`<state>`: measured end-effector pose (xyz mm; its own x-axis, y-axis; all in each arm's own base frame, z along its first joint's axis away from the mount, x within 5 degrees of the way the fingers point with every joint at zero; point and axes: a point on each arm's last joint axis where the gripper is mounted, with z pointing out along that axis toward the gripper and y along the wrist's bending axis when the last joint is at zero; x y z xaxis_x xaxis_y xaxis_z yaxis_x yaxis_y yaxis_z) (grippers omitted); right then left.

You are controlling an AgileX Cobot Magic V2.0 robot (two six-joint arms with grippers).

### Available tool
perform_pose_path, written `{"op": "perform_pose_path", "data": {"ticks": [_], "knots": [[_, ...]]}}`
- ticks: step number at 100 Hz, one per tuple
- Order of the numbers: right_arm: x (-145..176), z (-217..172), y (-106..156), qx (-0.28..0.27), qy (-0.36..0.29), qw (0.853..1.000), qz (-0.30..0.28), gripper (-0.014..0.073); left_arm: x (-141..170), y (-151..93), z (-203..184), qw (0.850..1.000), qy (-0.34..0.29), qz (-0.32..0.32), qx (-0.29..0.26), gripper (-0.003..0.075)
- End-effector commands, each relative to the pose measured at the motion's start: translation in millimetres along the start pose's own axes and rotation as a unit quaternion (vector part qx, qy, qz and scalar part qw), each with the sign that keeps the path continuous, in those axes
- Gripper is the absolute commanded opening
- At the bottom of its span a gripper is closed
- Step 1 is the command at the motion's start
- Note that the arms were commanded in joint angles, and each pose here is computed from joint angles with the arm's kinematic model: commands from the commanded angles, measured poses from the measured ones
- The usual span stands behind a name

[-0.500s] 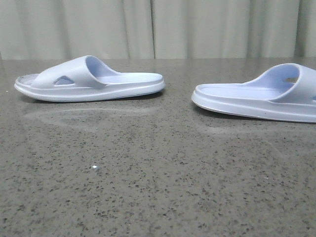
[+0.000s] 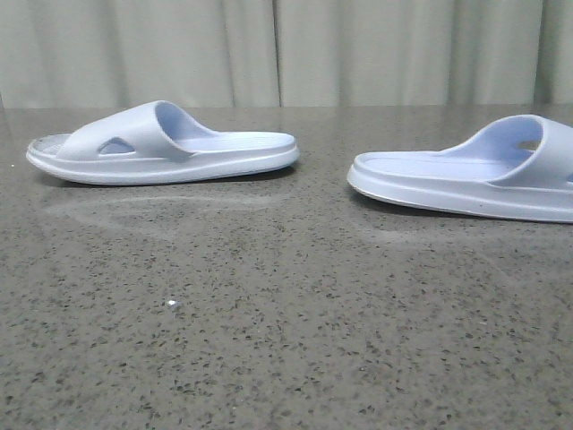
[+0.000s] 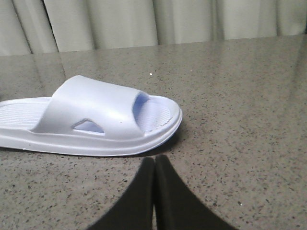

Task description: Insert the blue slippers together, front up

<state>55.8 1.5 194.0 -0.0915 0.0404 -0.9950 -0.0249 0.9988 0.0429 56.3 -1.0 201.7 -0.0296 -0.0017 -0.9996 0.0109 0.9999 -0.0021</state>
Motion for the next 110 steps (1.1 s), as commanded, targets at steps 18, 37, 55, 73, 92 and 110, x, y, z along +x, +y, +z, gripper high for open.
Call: {"op": "perform_pose_path", "data": {"ticks": [18, 37, 55, 73, 92, 110], "knots": [[-1.1, -0.2, -0.3, 0.001, -0.039, 0.999, -0.005, -0.0089, -5.8, 0.8, -2.3, 0.999, -0.049, -0.008, -0.005, 0.0015], [-1.8, -0.3, -0.2, 0.001, -0.043, 0.999, -0.005, -0.0089, -5.8, 0.8, -2.3, 0.999, -0.049, -0.008, -0.005, 0.0015], [-9.7, -1.3, 0.3, -0.005, -0.086, 0.996, 0.027, -0.0089, -7.6, 0.9, -2.5, 0.998, -0.059, -0.018, -0.005, 0.0015], [-15.4, -2.4, -0.2, -0.008, -0.118, 0.990, 0.071, -0.0089, -11.3, 1.6, -3.0, 0.994, -0.080, -0.081, -0.003, 0.0015], [-16.3, -2.7, -1.1, -0.012, -0.120, 0.982, 0.143, -0.0089, -13.4, 3.1, -3.4, 0.976, -0.093, -0.199, 0.000, 0.0015], [-25.1, -4.7, 0.3, -0.028, -0.109, 0.960, 0.256, -0.0085, -21.8, 1.3, -5.5, 0.940, -0.087, -0.329, 0.022, 0.0015]]}}
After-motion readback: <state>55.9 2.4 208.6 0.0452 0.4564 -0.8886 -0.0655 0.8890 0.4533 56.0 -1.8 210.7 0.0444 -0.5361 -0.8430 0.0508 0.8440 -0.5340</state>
